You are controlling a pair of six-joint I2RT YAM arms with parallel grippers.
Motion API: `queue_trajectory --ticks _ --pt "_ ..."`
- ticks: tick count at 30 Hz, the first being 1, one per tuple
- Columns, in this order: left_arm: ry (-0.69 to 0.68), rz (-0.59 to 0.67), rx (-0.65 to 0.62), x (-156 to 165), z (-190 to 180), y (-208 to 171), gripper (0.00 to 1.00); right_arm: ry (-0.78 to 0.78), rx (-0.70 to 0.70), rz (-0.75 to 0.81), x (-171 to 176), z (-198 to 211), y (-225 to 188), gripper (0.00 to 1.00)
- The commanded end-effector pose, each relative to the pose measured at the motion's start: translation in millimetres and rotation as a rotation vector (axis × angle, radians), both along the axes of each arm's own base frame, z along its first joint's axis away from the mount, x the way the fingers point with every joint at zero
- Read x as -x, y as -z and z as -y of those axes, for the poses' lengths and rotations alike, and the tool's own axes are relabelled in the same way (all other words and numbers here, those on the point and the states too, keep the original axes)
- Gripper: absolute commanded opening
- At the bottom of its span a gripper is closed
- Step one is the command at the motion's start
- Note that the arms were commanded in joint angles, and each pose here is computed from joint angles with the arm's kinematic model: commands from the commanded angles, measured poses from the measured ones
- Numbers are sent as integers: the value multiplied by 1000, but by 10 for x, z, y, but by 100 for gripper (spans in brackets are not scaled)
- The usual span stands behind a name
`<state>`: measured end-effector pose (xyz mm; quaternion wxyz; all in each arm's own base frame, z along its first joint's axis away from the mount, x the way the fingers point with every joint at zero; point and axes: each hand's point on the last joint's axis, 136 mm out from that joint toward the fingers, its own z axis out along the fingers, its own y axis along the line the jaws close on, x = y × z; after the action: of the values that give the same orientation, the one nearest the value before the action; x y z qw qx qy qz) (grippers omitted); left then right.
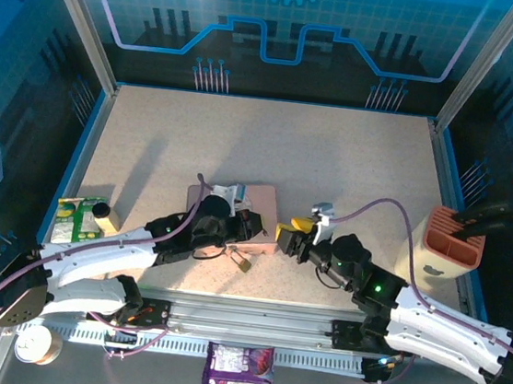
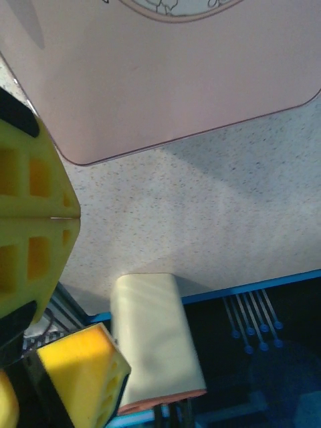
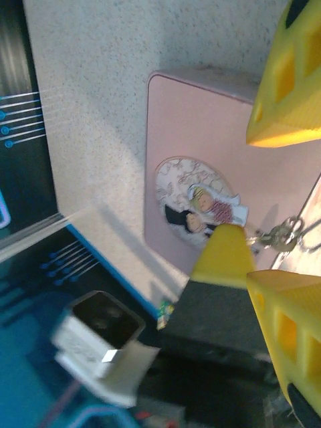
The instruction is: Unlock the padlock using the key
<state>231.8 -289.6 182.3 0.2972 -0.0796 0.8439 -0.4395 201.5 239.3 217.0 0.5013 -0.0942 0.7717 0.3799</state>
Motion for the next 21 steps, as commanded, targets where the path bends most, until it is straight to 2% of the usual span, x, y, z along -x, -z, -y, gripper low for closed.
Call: queue_trajectory --ticks 1,5,10,19,21 --pt "-72 81 143 -136 37 -369 0 -6 -265 -121 27 -56 -168 52" --pt "-75 110 226 -168 94 -525 0 -51 -387 -163 59 -135 -292 57" --pt "-57 157 312 -120 152 -686 0 -44 -494 -178 36 -109 -412 58" --pt "-35 232 380 -43 158 -909 0 -104 -587 -218 -10 -148 -525 58" --pt "-28 238 386 -27 163 -935 0 -101 -593 -220 -17 -140 -524 55"
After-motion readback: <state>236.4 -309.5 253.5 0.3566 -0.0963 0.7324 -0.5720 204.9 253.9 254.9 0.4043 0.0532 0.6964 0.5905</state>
